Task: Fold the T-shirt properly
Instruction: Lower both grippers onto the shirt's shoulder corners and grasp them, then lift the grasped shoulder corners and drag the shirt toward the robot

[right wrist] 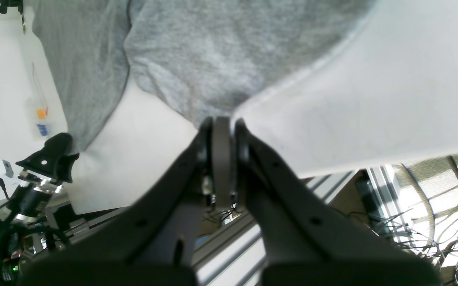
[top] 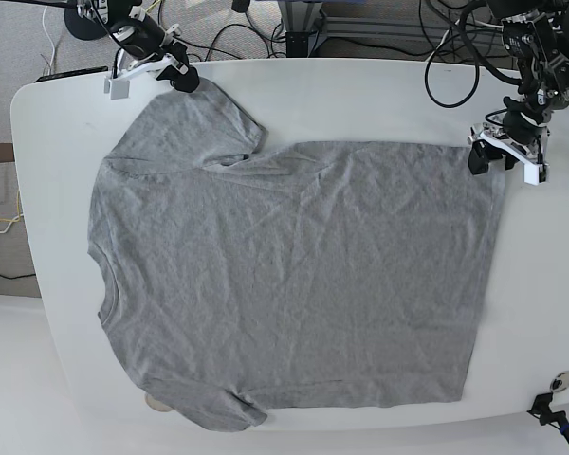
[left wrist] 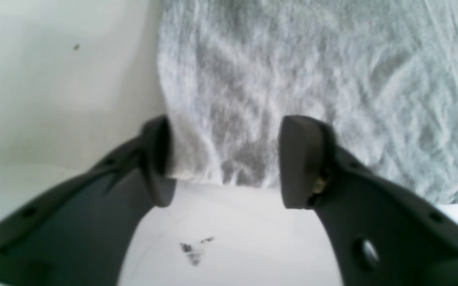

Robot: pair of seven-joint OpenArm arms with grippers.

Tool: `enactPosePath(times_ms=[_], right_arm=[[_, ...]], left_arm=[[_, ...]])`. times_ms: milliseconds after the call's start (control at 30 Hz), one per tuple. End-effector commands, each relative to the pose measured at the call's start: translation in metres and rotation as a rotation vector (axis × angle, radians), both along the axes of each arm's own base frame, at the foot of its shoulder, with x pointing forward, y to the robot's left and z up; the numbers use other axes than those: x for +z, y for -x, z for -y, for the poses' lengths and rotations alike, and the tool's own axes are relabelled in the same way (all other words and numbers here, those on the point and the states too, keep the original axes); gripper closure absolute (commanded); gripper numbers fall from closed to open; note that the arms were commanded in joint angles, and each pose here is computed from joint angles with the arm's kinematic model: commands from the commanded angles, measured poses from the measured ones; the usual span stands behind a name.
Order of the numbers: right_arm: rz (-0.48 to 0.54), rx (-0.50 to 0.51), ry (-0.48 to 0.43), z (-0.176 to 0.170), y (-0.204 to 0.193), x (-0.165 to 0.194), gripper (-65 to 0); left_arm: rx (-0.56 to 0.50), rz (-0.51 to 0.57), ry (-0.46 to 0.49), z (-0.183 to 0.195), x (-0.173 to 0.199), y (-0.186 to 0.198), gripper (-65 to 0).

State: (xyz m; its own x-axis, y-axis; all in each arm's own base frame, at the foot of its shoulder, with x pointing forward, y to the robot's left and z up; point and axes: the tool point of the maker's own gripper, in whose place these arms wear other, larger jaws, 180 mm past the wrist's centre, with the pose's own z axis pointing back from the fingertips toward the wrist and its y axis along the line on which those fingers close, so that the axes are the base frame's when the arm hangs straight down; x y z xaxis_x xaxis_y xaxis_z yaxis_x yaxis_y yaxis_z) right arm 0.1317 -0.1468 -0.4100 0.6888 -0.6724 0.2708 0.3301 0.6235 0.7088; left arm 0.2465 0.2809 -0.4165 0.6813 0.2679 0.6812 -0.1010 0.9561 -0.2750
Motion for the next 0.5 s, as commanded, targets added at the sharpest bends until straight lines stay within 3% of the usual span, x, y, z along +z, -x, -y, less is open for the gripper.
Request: enactPosePath(times_ms=[0,67,133,267,467], right_arm=[[0.024,0.004,-0.006,0.001,-0.002,0.007,0.0],[0.026,0.006,-0.007,0.0,-0.002,0.007,0.0],[0.028,0.007,-0.007,0.0,-0.002,0.007,0.0],[0.034,0.008,-0.003,0.002,-0.003,0.009,0.0],[0.037,0.01,0.0,0.003,-0.004,0.009,0.0]], left_arm=[[-0.005,-0.049,-0.014,-0.003,-0.006,0.008,-23.7],[-0.005,-0.049,-0.014,-0.003,-0.006,0.008,-12.9],[-0.004,-0.047,-0.015,-0.003,-0.005,0.008,-6.9],[-0.002,-0.041,-0.019,-0.005,-0.003,0.007,-0.5],[0.051,-0.03,-0.032,-0.023,0.002,0.011,0.0]])
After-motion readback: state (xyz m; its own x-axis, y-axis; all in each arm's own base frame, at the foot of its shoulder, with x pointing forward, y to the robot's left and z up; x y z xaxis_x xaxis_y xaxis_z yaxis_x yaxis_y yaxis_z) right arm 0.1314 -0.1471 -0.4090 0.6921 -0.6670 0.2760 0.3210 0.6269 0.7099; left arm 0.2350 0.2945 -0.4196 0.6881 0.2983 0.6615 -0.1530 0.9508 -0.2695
